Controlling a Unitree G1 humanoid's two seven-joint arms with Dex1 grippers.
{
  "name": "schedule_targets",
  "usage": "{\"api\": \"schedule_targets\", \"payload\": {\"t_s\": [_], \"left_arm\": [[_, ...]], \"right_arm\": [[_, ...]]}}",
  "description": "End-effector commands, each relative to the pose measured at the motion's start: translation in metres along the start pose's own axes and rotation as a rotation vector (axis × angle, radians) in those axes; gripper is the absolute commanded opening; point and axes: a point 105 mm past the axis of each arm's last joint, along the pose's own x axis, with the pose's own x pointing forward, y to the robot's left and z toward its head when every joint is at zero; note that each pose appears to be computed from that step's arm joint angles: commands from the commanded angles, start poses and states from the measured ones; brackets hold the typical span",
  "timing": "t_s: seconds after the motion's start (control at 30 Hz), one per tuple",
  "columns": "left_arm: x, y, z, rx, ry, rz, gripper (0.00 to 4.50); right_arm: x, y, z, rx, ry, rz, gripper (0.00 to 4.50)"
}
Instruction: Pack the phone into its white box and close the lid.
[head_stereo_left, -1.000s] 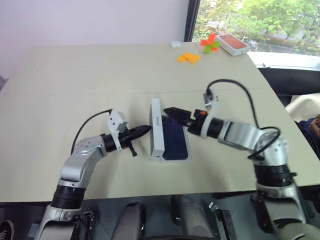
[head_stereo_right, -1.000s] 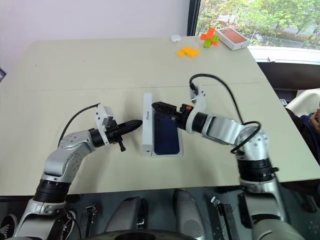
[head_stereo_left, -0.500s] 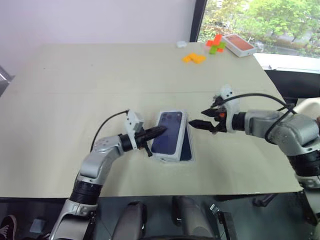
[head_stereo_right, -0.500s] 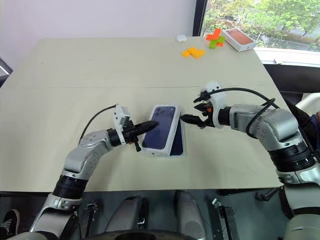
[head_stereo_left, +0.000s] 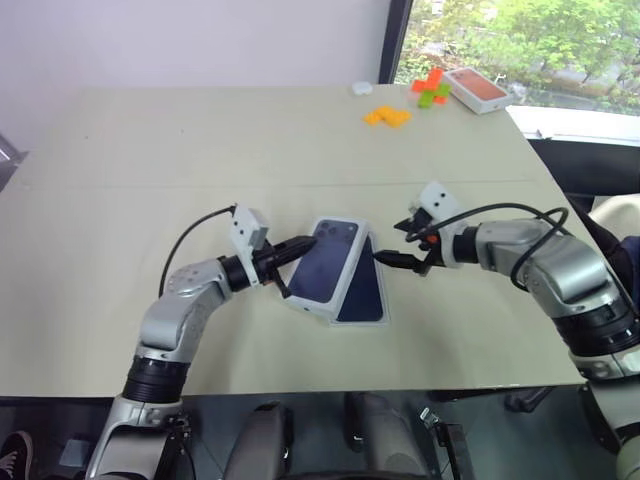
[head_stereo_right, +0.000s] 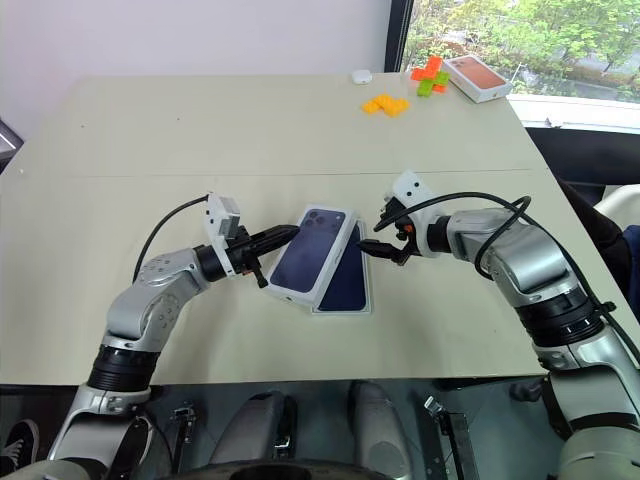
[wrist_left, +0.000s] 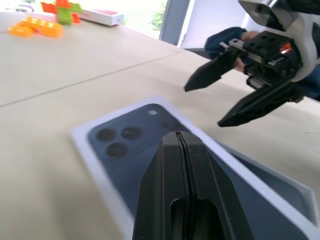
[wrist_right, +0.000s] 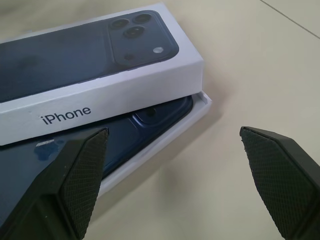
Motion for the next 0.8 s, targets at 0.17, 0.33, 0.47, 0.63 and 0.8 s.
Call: {"api": "schedule_targets", "payload": {"t_s": [0.17, 0.33, 0.47, 0.63, 0.8], "left_arm": [[-0.020, 0.037, 0.021, 0.104, 0.004, 0.154, 0.00], [-0.023, 0.053, -0.003, 0.068, 0.140, 0.197, 0.00], [-0.022, 0.051, -0.016, 0.055, 0.207, 0.162, 0.00], [-0.016, 0.036, -0.042, 0.050, 0.339, 0.072, 0.00], [-0.008, 0.019, -0.044, -0.018, 0.359, -0.035, 0.00]], "right_arm": [[-0.008, -0.003, 0.010, -0.049, -0.037, -0.019, 1.49], [-0.004, 0.008, 0.007, -0.096, -0.015, 0.019, 0.04], [-0.001, 0.017, 0.004, -0.119, -0.001, 0.047, 0.04], [0.005, 0.025, 0.001, -0.154, 0.012, 0.054, 0.04], [0.007, 0.026, 0.000, -0.171, 0.020, 0.053, 0.04]]}}
